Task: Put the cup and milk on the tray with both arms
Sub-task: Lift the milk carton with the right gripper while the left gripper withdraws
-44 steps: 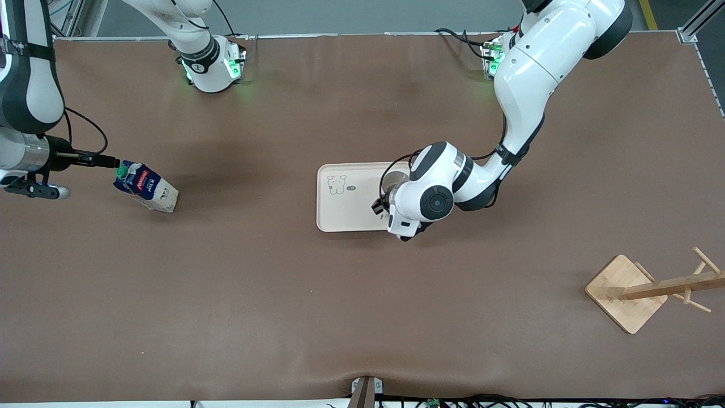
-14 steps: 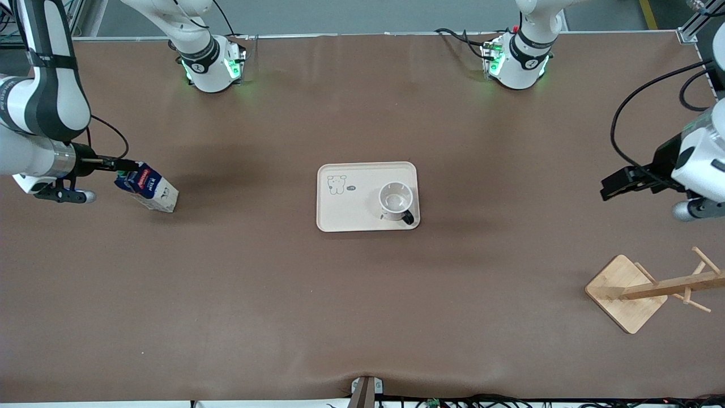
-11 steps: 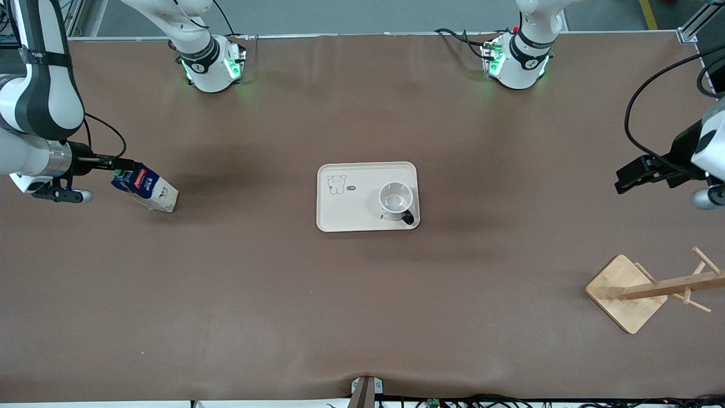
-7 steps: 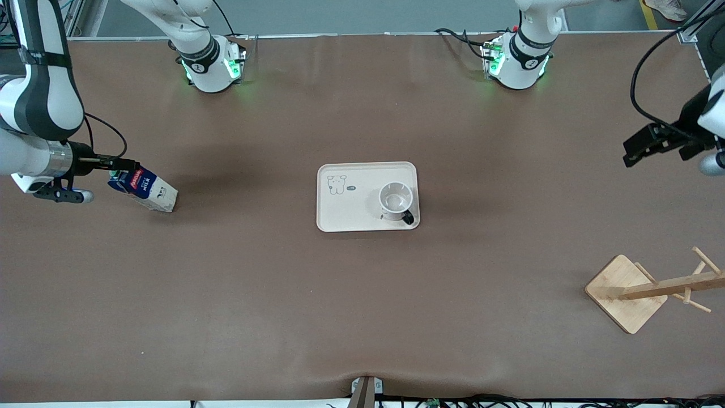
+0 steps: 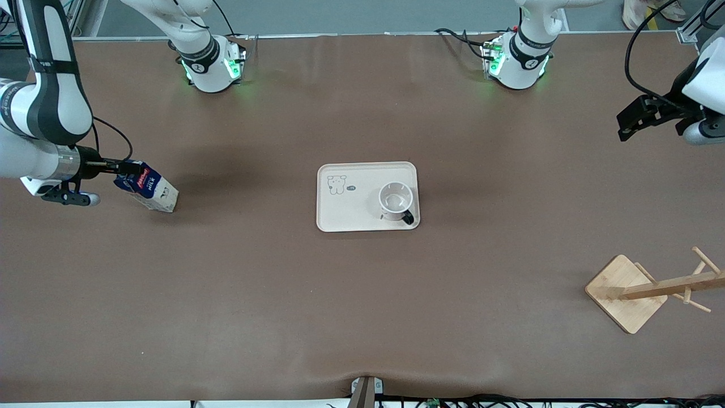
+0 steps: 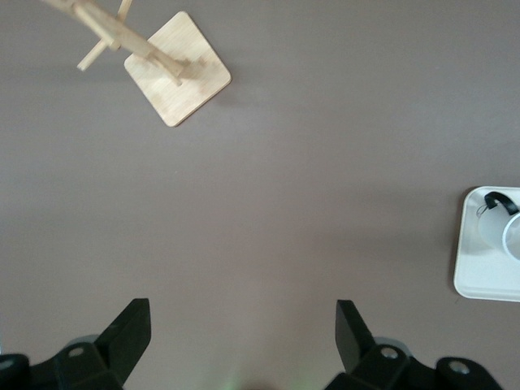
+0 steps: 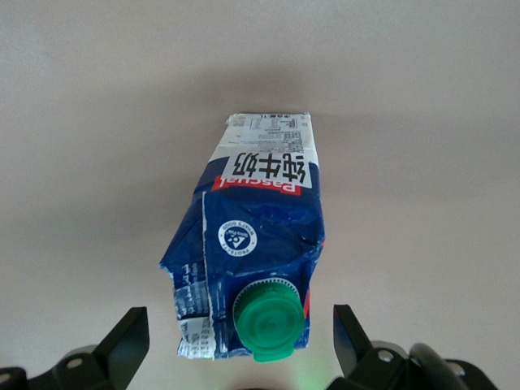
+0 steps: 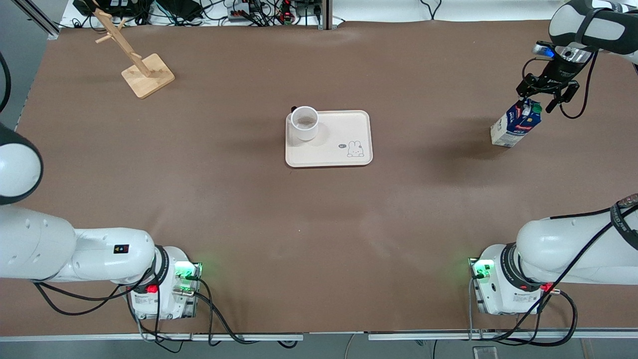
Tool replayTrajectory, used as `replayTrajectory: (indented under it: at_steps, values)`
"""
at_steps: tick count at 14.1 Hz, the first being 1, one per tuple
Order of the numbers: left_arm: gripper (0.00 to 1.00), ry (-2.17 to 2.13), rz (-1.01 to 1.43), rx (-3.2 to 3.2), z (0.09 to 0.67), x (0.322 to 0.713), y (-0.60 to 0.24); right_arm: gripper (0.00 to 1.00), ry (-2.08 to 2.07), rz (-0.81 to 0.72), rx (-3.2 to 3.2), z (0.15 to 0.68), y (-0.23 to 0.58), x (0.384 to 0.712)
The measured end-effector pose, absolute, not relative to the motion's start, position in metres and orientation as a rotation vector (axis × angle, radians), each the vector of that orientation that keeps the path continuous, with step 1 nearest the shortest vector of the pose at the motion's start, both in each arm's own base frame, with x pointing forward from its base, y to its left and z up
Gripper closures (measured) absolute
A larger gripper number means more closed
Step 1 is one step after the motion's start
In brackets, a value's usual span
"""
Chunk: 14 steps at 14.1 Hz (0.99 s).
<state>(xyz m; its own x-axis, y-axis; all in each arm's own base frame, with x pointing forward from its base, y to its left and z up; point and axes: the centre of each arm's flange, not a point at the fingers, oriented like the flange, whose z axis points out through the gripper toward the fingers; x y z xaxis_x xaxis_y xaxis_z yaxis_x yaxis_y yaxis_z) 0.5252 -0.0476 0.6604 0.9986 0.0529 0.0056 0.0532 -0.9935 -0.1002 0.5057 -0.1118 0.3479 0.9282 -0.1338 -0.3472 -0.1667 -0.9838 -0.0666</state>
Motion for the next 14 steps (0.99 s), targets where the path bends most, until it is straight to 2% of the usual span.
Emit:
replayTrajectory:
  at_steps: [4, 10, 11, 14]
  values:
    - [0.00, -0.091, -0.027, -3.042, 0.671, 0.503, -0.045, 0.00, 0.222, 0.510, -3.003, 0.339, -0.114, 0.507]
    - [0.00, -0.096, -0.029, -3.047, 0.672, 0.500, -0.043, 0.04, 0.225, 0.455, -3.019, 0.321, -0.115, 0.503]
    - [0.00, -0.094, -0.024, -3.060, 0.671, 0.500, -0.045, 0.11, 0.225, 0.460, -3.018, 0.320, -0.115, 0.502]
    - [0.00, -0.091, -0.011, -3.078, 0.668, 0.499, -0.047, 0.46, 0.200, 0.485, -3.012, 0.320, -0.116, 0.499]
